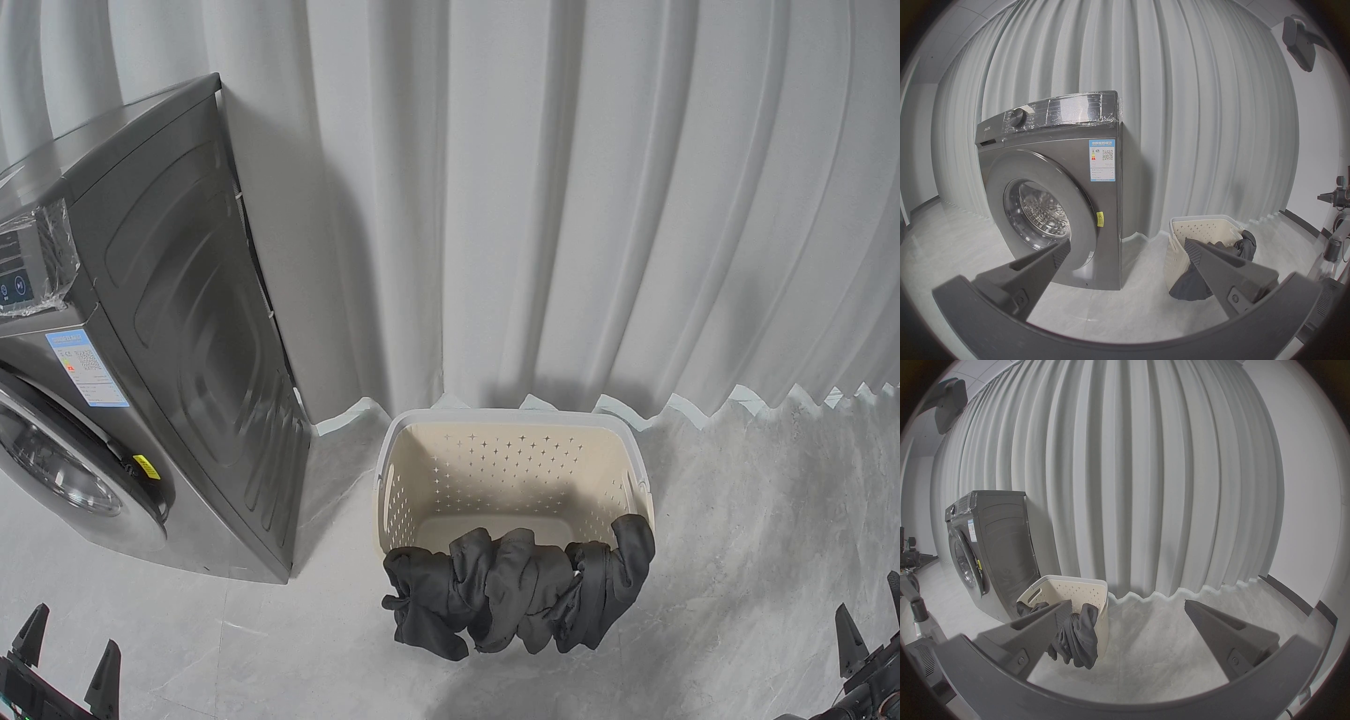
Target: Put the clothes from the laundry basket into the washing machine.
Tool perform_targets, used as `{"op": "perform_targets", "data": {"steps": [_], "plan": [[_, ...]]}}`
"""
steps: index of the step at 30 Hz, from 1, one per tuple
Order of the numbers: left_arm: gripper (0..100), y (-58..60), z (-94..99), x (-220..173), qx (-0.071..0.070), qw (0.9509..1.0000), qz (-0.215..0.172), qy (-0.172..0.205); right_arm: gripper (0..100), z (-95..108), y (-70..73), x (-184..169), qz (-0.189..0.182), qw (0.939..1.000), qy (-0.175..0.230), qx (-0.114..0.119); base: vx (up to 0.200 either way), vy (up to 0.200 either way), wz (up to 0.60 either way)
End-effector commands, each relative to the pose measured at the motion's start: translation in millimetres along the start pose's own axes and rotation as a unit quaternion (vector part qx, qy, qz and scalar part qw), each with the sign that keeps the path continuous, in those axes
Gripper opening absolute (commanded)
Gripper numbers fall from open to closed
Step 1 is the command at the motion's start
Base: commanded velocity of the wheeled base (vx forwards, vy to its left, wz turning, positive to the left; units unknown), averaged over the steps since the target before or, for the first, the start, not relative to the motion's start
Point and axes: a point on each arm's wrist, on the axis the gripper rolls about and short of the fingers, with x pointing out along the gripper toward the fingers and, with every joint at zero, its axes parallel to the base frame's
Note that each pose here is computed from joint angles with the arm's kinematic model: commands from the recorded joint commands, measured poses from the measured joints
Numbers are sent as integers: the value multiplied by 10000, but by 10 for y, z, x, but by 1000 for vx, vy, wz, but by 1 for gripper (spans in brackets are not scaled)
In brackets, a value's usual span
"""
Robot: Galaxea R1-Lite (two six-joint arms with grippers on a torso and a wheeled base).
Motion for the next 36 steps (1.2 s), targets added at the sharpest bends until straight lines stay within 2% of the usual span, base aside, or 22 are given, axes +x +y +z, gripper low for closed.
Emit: {"op": "perform_targets", "data": {"steps": [1, 10, 16, 31, 36], "plan": [[100, 0, -49, -1, 4, 10000, 4, -3, 100, -51, 0, 0, -5, 10000, 1, 10, 200, 0, 0], [100, 1, -49, -1, -4, 10000, 12, -4, 100, -51, 0, 0, -5, 10000, 1, 33, 0, 0, 0], [100, 1, -49, -1, -4, 10000, 12, -4, 100, -51, 0, 0, -5, 10000, 1, 10, 0, -200, 0], [100, 0, -49, -1, -12, 10000, 4, -3, 100, -51, 0, 0, -5, 10000, 1, 10, 0, 0, 0], [100, 0, -49, -1, -12, 10000, 4, -3, 100, -51, 0, 0, -5, 10000, 1, 10, 200, 0, 0]]}}
